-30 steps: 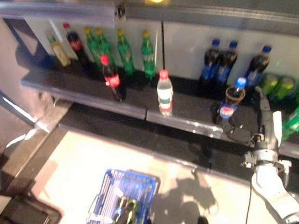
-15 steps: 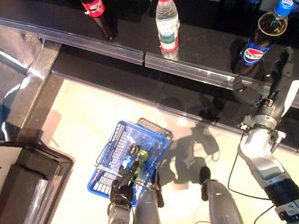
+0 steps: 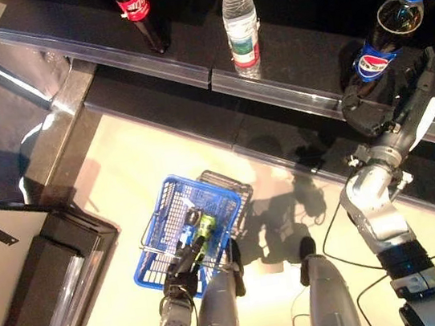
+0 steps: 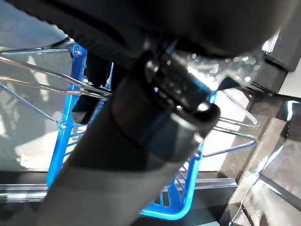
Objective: Pick up the drink and place into the basket.
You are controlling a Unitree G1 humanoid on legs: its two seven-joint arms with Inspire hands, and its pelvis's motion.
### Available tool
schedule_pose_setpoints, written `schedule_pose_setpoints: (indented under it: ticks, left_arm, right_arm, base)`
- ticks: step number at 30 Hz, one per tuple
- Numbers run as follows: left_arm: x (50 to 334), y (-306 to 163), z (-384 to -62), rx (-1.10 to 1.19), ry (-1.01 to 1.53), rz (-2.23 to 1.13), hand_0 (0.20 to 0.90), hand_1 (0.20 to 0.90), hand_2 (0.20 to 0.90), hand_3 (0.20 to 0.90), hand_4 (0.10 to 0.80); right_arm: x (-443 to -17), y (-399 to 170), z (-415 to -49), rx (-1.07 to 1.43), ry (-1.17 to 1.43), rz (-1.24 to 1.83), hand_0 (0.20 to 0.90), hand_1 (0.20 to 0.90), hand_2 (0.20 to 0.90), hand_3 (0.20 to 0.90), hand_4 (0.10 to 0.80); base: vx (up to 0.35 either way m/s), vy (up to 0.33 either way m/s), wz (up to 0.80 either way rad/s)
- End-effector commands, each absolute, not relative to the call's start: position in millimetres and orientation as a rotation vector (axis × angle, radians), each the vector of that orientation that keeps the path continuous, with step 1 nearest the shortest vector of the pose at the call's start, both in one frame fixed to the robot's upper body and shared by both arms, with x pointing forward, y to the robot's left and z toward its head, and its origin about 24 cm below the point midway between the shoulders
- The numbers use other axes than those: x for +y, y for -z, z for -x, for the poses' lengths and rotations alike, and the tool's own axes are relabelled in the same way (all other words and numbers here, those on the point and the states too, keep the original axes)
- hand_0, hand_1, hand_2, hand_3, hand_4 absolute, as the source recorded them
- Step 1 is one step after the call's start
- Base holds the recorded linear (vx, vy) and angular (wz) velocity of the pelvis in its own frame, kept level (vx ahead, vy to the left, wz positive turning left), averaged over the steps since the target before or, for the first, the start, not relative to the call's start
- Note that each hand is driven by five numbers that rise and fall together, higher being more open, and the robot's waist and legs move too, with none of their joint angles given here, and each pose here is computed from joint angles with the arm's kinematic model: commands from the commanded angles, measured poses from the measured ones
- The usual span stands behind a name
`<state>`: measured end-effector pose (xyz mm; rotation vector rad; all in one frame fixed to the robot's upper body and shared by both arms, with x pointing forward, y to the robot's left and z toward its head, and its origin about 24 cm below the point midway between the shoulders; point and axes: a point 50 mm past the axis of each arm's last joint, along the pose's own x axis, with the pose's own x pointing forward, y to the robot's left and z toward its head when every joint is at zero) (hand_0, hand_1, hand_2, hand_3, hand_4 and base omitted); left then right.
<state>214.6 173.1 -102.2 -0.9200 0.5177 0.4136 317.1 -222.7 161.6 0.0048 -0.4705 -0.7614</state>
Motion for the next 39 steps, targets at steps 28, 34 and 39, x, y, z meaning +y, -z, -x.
schedule_pose_setpoints:
  ticks: [28,34,39]
  left_arm:
    - [199,77,-230,0.396,-0.305,0.834,0.3,0.3,0.3,0.2,0.1]
    - [205,77,-228,0.385,-0.311,0.828,0.3,0.3,0.3,0.2,0.1]
    - [208,74,-230,0.367,-0.301,0.826,0.3,0.3,0.3,0.2,0.1]
  right_arm:
    - [-260,-309,-338,-0.791,0.843,-0.212,0.9,0.9,0.9,0.9,0.8]
    - [-275,-316,-333,-0.813,0.903,-0.239,0.3,0.3,0.3,0.2,0.1]
    - [-284,-318,-328,-0.833,0.921,-0.261,0.3,0.3,0.3,0.2,0.1]
  base:
    - [-0.001,-0.009,0.02]
    - [-0.007,0.001,0.02]
    - [-0.024,-0.005,0.04]
